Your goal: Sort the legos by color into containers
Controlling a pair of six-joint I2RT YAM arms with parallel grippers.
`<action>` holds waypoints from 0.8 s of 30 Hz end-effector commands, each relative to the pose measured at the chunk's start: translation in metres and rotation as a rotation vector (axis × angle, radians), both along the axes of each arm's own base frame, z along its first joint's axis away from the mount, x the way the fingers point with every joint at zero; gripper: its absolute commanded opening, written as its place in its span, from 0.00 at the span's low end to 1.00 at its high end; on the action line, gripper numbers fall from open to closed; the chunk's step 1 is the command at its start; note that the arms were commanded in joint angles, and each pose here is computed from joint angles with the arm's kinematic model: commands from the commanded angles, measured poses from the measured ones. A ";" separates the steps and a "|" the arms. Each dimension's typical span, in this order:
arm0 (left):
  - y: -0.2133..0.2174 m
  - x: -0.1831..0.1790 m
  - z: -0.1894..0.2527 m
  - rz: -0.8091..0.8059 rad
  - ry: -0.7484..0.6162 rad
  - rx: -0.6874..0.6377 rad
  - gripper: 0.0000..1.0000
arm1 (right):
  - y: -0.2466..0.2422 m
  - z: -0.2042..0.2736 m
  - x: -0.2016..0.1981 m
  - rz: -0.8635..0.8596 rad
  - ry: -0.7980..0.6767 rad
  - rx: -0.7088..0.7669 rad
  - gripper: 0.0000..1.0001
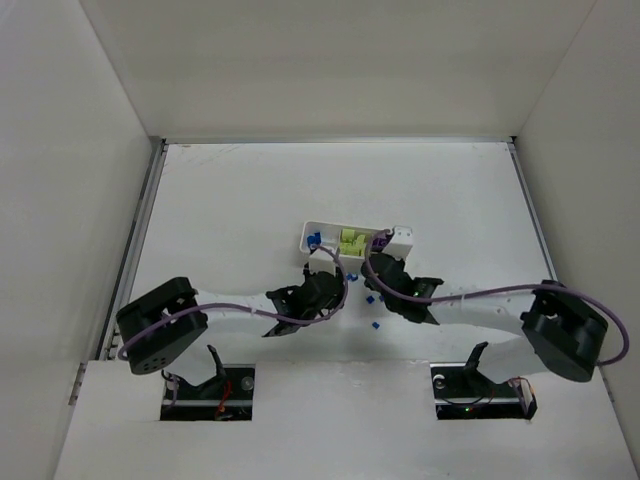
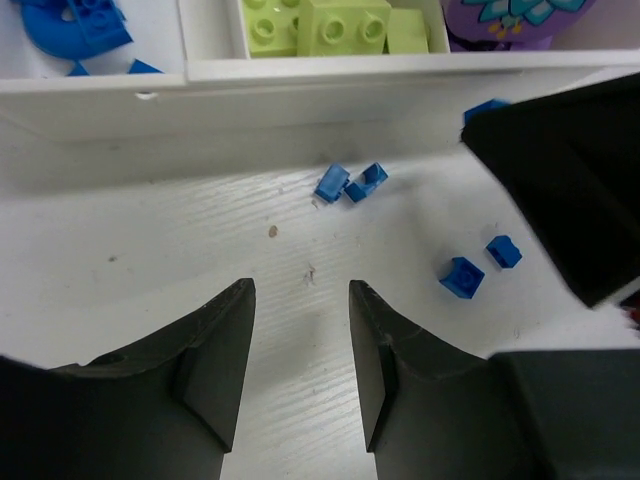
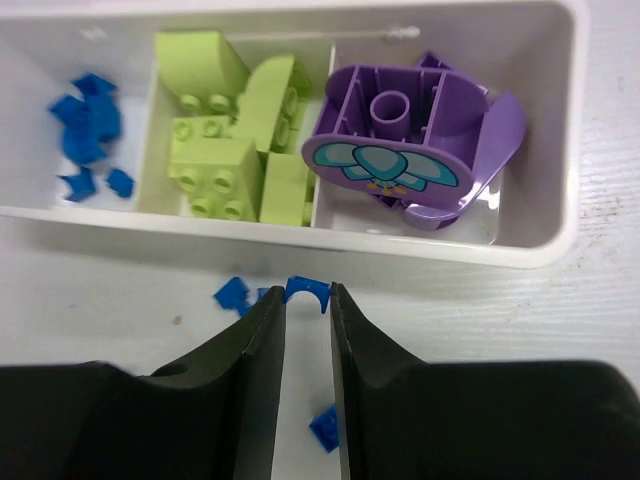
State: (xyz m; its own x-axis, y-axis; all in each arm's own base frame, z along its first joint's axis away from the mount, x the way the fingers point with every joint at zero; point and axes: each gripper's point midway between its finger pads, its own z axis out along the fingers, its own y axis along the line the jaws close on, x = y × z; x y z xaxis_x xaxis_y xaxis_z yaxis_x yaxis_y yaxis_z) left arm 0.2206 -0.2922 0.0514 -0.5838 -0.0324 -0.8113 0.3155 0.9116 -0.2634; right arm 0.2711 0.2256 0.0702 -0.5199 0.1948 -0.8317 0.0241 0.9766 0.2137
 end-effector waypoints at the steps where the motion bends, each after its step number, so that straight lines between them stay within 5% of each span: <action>1: -0.025 0.008 0.018 -0.006 -0.036 -0.062 0.40 | -0.007 0.026 -0.005 -0.001 -0.049 0.039 0.28; 15: -0.056 0.026 -0.009 -0.028 -0.046 0.043 0.44 | -0.029 0.033 -0.009 -0.006 -0.056 0.120 0.28; 24: -0.068 0.033 -0.010 -0.052 -0.060 0.090 0.33 | -0.035 0.026 -0.005 0.000 -0.052 0.128 0.29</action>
